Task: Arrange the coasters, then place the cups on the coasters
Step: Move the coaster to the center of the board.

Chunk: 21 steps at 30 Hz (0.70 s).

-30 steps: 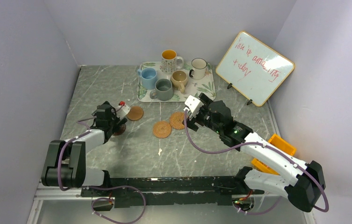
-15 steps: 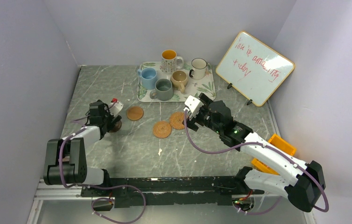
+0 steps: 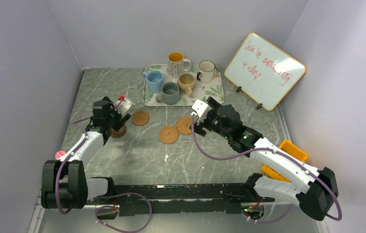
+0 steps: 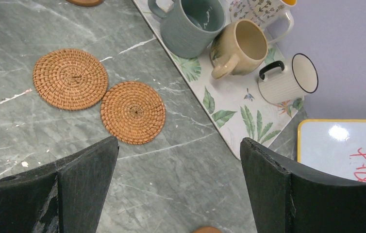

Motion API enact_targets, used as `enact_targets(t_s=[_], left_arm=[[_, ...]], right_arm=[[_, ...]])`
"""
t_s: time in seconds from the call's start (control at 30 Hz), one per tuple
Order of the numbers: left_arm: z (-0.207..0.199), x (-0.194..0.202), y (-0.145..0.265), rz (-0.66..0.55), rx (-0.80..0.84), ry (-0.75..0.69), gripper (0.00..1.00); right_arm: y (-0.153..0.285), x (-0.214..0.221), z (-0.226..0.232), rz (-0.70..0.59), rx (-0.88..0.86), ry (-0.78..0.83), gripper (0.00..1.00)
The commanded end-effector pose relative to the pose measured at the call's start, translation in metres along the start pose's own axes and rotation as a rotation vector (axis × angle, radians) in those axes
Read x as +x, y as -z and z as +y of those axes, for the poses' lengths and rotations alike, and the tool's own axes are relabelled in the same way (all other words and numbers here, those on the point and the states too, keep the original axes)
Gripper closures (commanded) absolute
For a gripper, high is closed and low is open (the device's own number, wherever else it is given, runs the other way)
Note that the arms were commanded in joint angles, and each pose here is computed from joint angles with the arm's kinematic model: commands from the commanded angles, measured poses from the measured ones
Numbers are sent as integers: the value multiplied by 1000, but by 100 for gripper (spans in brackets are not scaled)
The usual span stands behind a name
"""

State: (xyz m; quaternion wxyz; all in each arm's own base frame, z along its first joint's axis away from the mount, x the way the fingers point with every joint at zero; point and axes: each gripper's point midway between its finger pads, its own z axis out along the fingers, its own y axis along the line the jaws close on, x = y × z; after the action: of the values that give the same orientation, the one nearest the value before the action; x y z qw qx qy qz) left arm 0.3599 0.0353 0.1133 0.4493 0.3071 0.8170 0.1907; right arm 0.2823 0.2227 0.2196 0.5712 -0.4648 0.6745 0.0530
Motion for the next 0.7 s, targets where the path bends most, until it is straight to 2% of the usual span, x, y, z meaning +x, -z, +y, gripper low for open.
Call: enact_targets(t_s=[0.0, 0.4, 0.67], left_arm=[[-23, -13, 2, -33, 40, -25, 0], [-44, -30, 9, -106, 67, 32, 0], [-56, -19, 2, -79, 53, 58, 0]], right_arm=[[2, -15, -7, -64, 28, 0, 0], [3, -14, -8, -63, 33, 0, 0], [0, -10, -8, -53, 44, 10, 0]])
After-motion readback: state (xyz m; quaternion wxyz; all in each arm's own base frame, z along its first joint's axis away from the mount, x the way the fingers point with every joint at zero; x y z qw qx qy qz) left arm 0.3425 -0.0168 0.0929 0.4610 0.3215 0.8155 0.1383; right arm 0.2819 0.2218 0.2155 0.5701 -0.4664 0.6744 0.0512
